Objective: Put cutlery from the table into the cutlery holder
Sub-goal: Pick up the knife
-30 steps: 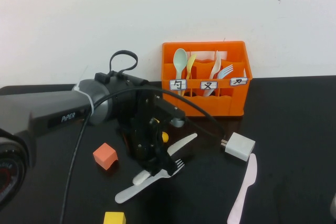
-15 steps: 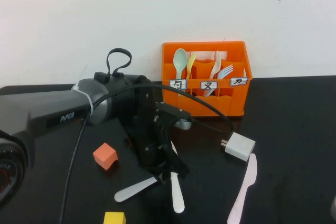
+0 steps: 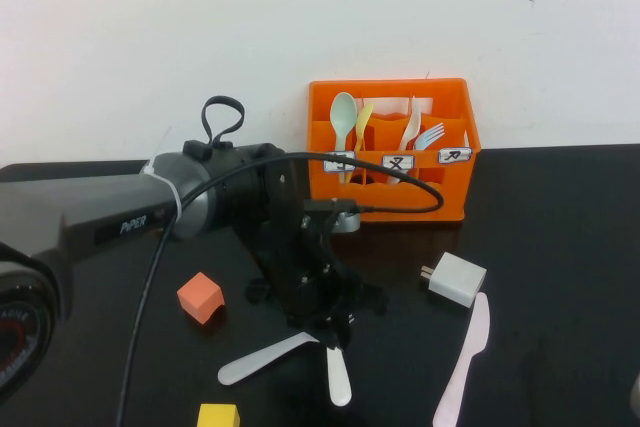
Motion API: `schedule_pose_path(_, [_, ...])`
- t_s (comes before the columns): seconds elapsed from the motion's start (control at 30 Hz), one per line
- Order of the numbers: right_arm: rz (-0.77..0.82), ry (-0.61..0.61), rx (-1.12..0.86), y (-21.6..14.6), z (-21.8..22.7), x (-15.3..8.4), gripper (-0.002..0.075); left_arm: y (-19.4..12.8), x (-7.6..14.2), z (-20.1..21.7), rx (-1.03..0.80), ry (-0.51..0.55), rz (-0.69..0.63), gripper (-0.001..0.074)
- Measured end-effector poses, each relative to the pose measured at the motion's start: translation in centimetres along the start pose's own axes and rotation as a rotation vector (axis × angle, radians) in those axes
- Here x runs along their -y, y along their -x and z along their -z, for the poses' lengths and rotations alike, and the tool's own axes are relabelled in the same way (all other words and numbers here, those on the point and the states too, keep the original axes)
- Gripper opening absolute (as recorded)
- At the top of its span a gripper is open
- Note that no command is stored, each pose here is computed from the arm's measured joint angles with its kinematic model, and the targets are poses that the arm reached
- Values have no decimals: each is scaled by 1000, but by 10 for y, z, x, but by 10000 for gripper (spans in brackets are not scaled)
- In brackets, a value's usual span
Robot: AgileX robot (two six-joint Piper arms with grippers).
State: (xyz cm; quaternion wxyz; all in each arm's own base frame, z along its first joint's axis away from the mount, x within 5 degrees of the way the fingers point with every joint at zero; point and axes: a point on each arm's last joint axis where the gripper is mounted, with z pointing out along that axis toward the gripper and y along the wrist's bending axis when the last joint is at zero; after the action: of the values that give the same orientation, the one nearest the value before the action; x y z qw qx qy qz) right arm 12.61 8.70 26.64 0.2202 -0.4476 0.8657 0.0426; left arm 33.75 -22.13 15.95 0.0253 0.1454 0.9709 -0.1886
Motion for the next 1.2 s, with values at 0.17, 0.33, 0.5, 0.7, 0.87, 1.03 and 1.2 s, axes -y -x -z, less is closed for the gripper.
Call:
schedule_pose_path(0.17, [0, 0, 0, 0, 0, 0, -2, -3, 0, -3, -2, 92, 104, 146])
schedule_pose_path(0.33, [-2, 0, 0, 0, 0, 0, -2, -6, 13, -11, 65, 220, 184, 234])
schedule_pose_path(0.5, [-2, 0, 0, 0, 0, 0, -2, -10, 29, -27, 111, 265, 228, 317])
schedule_pose_path(0.7, [-2, 0, 0, 0, 0, 0, -2, -12, 24, -45, 84, 292, 295, 349])
schedule_pose_path(0.87, [0, -3, -1, 0, 0, 0, -2, -12, 22, -51, 84, 295, 323, 353])
schedule_pose_path(1.03, [3, -6, -2, 0, 0, 1, -2, -12, 22, -53, 86, 295, 335, 331])
schedule_pose_path(1.2, [11, -16, -6, -1, 0, 1, -2, -12, 21, -53, 87, 301, 329, 148])
